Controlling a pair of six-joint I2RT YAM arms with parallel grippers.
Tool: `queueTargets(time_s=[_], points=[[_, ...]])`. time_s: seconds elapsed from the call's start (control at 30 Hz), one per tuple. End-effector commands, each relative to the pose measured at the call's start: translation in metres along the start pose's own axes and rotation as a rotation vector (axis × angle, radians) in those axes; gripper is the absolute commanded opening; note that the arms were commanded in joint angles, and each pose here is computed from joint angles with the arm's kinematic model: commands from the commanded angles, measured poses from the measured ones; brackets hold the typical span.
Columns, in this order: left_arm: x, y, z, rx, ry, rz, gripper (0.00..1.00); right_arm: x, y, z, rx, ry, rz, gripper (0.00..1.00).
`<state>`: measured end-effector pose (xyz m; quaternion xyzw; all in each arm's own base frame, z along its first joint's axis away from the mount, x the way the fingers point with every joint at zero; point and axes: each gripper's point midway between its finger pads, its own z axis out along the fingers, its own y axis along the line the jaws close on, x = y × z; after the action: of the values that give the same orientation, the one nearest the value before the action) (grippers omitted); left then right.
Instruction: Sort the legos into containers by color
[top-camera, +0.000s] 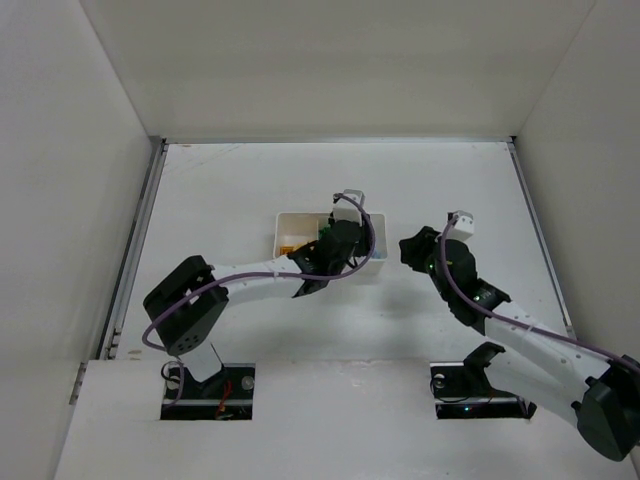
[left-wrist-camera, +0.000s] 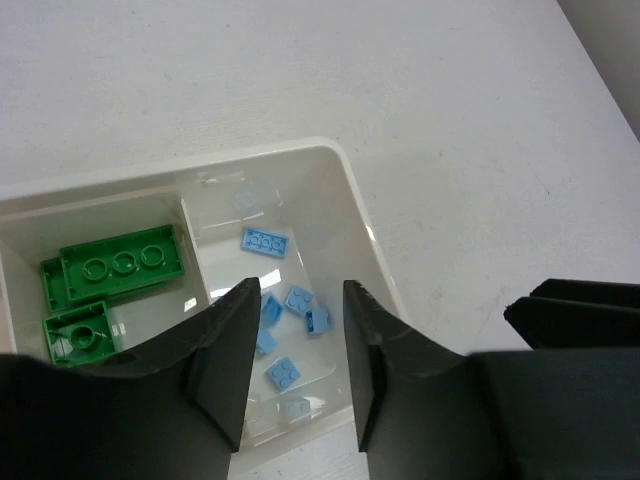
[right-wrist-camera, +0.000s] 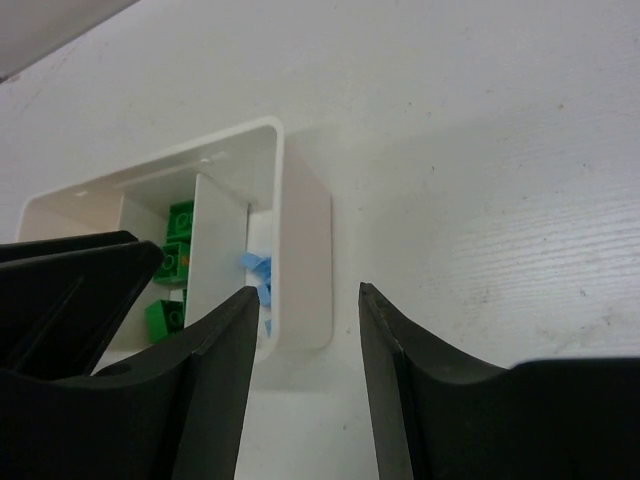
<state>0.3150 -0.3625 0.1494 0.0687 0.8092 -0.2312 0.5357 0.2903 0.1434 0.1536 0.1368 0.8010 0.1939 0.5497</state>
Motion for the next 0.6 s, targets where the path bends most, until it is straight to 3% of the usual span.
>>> queueTargets(time_s=[0.0,0.2,0.27,0.57], points=[[-0.035,-0.018,0.003,0.05,-0.069,-0.026,0.41,-0.018,0.015,0.0,-0.06,-0.07,0.058,0.51],[-0.049,-0.006,-0.011,0.022,-0.1,-0.034,0.71,-0.019,0.015,-0.002,-0.078,-0.087,0.069,0.51],[-0.053,0.007,-0.019,-0.002,-0.112,-0.038,1.0,-0.018,0.015,-0.003,-0.084,-0.093,0.072,0.5],[-0.072,0.112,-0.089,-0.221,-0.213,-0.132,1.0,-0.019,0.007,-0.003,-0.073,-0.135,0.111,0.47]])
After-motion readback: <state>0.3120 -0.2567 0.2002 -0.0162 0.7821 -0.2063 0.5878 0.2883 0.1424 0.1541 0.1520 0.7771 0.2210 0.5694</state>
